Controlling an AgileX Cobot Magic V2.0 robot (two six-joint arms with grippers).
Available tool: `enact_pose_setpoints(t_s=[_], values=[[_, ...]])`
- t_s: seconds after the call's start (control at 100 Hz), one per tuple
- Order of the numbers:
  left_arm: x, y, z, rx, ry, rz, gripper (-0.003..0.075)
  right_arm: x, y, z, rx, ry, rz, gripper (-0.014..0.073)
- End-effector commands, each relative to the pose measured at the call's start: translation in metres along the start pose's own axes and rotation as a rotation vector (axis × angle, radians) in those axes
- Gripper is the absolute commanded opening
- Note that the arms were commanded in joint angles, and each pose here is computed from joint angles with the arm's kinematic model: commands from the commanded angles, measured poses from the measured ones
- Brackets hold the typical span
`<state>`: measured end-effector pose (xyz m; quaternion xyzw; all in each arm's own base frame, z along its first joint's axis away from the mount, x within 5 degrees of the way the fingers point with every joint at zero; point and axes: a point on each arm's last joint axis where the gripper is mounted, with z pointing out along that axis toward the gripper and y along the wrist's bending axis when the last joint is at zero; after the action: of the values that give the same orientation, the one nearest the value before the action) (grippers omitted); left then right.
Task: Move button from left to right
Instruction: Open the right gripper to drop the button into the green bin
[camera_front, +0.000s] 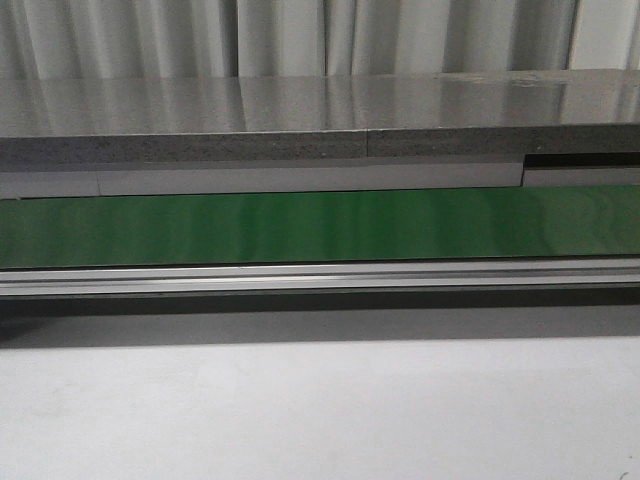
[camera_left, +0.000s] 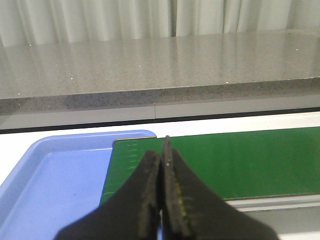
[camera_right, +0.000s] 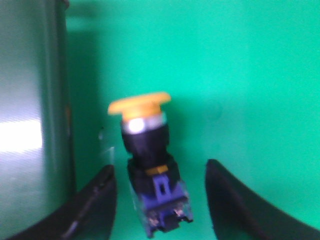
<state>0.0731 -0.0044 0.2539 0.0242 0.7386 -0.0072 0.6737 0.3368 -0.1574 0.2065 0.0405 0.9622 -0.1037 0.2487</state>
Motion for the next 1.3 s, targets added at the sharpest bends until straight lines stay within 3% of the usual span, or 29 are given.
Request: enact_pose_setpoints(t_s=[0.0,0.34,0.55,0.9,1.09,1.29], values=[[-0.015,0.003,-0.001,-0.027,-0.091,-0.016,-0.002,-0.017,-0.009,-0.023,0.05,-0.117,-0.012,0.0496],[-0.015,0.003,-0.001,-0.027,-0.091,-0.016,-0.002,-0.022,-0.01,-0.041,0.068,-0.175,-0.003,0.0502],[-0.015,0.003,-0.001,-0.027,-0.091,-0.016,-0.002,-0.042,0.003,-0.091,0.055,-0.4,0.068,0.0502],[-0.015,0.003,-0.001,-0.027,-0.091,-0.016,-0.002,-0.061,0.065,-0.192,-0.071,-0.78,0.045,0.0502],[-0.015,0.003,-0.001,-0.027,-0.091,-0.016,-0.002,-0.037,0.091,-0.231,-0.137,-0.921,0.02,0.0502],[-0.015,0.003,-0.001,-0.027,-0.091,-0.016,-0.002,0.018,0.103,-0.243,-0.173,-1.006,0.029,0.0502]])
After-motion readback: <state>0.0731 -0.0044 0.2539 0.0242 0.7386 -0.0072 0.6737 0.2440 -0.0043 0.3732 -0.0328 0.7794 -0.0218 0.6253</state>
